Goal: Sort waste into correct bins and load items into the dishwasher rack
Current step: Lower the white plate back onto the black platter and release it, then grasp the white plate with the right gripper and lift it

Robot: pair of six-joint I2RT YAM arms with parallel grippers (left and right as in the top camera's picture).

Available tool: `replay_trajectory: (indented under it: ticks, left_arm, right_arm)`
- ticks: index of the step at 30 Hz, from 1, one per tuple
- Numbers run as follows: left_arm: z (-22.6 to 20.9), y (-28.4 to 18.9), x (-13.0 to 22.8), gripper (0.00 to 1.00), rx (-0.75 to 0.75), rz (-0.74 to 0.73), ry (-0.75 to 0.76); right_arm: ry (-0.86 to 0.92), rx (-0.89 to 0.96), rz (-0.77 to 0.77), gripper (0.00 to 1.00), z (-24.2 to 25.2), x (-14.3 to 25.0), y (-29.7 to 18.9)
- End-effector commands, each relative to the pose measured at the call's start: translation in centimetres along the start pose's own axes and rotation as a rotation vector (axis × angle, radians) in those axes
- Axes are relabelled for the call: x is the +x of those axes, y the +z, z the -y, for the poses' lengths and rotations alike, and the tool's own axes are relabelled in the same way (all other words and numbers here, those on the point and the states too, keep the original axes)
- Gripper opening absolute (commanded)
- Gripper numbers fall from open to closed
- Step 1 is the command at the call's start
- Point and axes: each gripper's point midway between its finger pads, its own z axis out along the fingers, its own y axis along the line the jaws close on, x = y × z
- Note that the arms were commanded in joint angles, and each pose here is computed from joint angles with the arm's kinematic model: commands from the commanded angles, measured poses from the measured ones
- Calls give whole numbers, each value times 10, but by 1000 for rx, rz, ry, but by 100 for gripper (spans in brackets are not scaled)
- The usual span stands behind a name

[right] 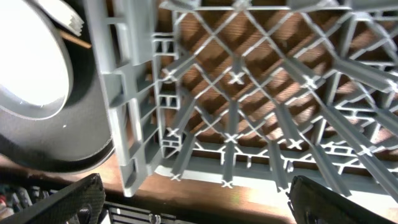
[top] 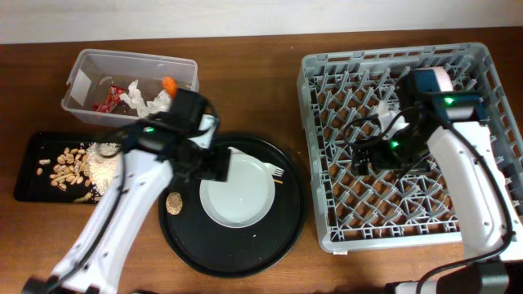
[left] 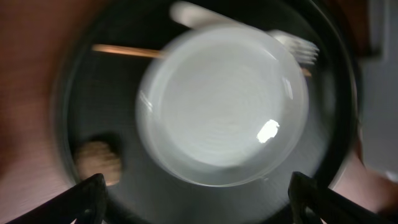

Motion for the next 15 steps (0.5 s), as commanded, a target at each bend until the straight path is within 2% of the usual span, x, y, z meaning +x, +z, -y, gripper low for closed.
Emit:
replay_trajectory:
  ticks: [1, 2, 4, 6, 7, 10, 13, 15]
  left_arm:
    - [-118, -62, 14, 99, -182, 139, -446]
    - [-147, -68, 33, 99, -210, 113, -562]
    - [-165, -69, 48, 99, -201, 92, -658]
    - [-173, -68, 52, 99, -202, 94, -698]
    - [-174, -68, 51, 99, -203, 98, -697]
    - [-174, -65, 51, 99, -206, 97, -697]
    - [-175, -65, 51, 99, -206, 100, -696]
    - [-175, -65, 50, 99, -206, 102, -696]
  right_arm:
    - [-209, -52, 93, 98, -67, -16, -5]
    - [-289, -73, 137, 98, -99, -21, -1]
    - [-387, -103, 162, 98, -140, -19, 8]
    - [-436, -105, 81, 98, -171, -6, 36]
    - [-428, -82, -8, 98, -182, 4, 64]
    - [-254, 36, -197, 100, -183, 18, 137]
    - [-201, 69, -257, 92, -183, 16, 185]
    - [-200, 57, -235, 49, -187, 9, 195]
